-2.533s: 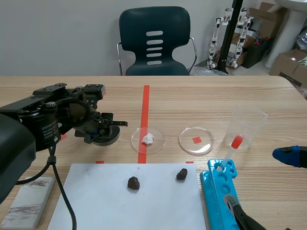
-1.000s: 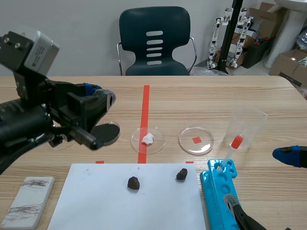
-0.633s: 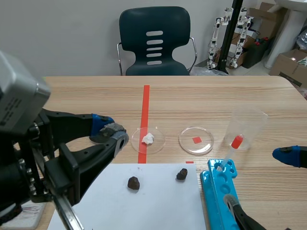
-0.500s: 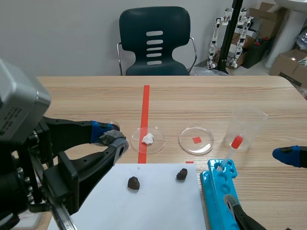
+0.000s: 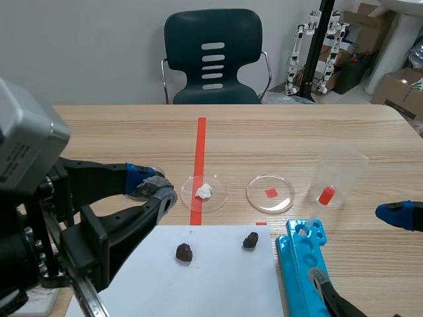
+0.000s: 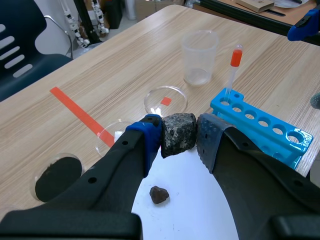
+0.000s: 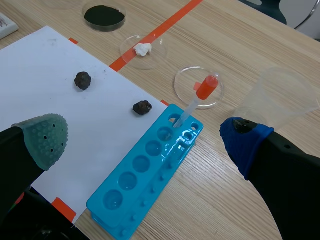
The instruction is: Lower the mineral onto the iron filings and hold still
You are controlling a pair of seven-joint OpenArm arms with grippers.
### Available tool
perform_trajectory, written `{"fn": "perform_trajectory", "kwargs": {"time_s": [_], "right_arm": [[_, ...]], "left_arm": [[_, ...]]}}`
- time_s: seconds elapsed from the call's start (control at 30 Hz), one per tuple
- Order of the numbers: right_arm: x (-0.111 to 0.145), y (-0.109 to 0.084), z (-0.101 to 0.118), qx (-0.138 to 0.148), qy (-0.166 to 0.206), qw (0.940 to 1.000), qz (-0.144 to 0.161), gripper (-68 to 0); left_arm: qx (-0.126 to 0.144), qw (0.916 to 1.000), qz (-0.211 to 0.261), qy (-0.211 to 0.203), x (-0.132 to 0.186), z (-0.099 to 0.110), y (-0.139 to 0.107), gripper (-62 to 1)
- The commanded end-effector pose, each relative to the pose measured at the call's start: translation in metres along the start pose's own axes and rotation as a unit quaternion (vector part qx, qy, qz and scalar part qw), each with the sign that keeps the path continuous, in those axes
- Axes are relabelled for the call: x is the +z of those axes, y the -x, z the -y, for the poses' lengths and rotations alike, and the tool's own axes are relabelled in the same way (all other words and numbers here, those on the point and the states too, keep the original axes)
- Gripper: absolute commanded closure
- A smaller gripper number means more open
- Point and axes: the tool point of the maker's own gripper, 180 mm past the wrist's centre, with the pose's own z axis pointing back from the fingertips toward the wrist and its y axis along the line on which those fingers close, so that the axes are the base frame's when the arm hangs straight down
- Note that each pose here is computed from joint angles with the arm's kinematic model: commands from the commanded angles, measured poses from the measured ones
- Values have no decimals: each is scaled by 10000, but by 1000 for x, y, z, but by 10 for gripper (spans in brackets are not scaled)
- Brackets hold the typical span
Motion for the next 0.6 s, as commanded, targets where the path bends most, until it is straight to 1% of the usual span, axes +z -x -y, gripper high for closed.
{"fn": "perform_trajectory", "kwargs": {"time_s": [0.0, 0.2, 0.57], "right_arm": [[0, -5, 3, -11, 30, 9999, 110, -647], [0, -5, 3, -11, 30, 9999, 110, -647], [0, -5, 3, -11, 30, 9999, 110, -647]], "left_arm": [[37, 9999, 127, -51, 0, -2, -6, -116], [36, 10000, 39, -51, 0, -2, -2, -116], [36, 10000, 41, -51, 0, -2, -3, -116]]}}
